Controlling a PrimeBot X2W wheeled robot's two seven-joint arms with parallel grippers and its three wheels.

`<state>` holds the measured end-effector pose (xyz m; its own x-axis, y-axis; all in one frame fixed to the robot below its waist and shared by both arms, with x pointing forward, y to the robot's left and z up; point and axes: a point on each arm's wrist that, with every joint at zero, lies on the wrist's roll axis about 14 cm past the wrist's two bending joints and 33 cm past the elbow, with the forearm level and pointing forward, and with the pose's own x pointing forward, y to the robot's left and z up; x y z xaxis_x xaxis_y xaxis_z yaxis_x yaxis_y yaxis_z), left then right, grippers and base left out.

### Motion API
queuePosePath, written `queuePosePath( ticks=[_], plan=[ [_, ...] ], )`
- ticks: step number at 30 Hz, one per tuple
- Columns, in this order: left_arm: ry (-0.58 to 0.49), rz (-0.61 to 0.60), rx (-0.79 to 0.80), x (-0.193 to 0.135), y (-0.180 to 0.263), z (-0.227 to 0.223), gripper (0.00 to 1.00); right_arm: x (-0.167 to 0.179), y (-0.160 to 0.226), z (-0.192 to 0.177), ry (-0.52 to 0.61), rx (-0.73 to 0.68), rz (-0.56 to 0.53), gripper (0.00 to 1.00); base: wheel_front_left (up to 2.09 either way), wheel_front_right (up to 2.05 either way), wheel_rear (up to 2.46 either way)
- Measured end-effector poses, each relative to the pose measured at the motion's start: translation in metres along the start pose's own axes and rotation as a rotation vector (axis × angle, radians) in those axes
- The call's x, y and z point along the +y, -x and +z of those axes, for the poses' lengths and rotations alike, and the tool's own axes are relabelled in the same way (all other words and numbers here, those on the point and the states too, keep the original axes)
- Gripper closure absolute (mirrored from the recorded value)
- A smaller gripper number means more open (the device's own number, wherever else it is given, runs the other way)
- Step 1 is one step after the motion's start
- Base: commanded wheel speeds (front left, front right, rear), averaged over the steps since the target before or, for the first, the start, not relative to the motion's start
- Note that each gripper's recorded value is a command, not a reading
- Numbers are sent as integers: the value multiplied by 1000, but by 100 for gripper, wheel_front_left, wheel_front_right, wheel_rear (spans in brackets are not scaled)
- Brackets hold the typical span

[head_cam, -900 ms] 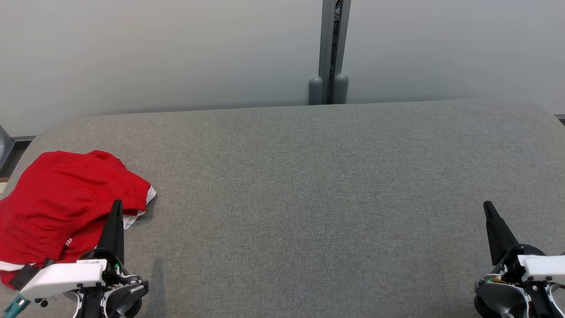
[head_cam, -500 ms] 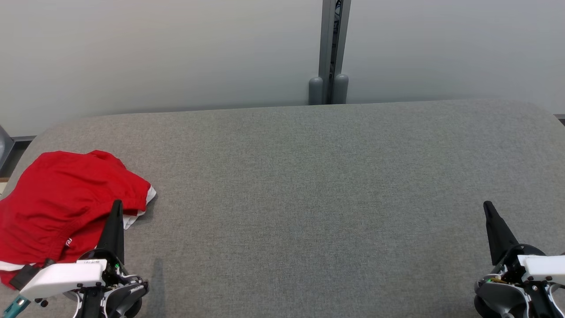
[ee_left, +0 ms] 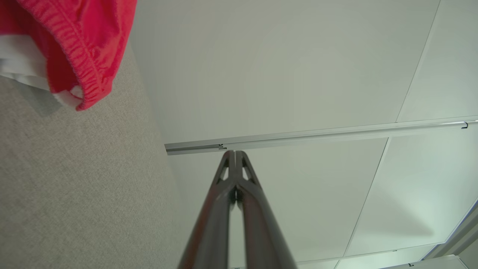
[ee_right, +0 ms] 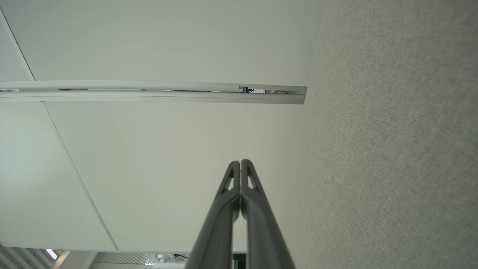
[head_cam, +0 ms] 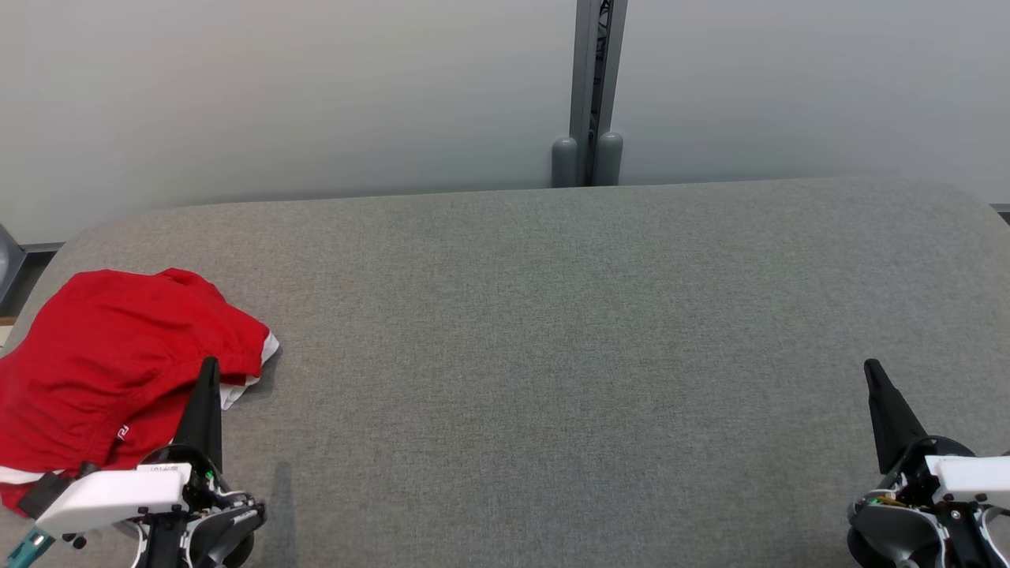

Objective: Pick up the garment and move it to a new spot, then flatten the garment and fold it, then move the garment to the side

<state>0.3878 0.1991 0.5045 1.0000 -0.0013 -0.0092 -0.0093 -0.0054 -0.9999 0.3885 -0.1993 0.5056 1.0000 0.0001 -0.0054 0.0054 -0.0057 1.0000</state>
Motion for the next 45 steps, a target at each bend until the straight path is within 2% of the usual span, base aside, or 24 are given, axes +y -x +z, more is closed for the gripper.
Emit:
queuePosePath(
  ticks=[1, 2, 7, 17, 31, 45],
  plan=[
    [0, 0, 0, 0, 0, 0, 100, 0, 0, 0, 0, 0, 0, 100, 0, 0, 0],
    [1, 5, 0, 2, 1, 0, 0, -2, 1, 0, -2, -1, -5, 0, 0, 0, 0],
    [19, 93, -4, 32, 15, -4, 0, -28, 13, -4, -21, -4, -82, 0, 0, 0, 0],
    [-18, 101, -12, 34, 15, -10, 0, -25, 15, -6, 30, -22, -75, 0, 0, 0, 0],
    [-280, 111, 3, 34, 14, -16, 0, -6, 15, -9, 371, -21, -21, 0, 0, 0, 0],
    [-616, 104, 40, 35, 14, -23, 0, 6, 17, -13, 677, -21, 27, 0, 0, 0, 0]
  ],
)
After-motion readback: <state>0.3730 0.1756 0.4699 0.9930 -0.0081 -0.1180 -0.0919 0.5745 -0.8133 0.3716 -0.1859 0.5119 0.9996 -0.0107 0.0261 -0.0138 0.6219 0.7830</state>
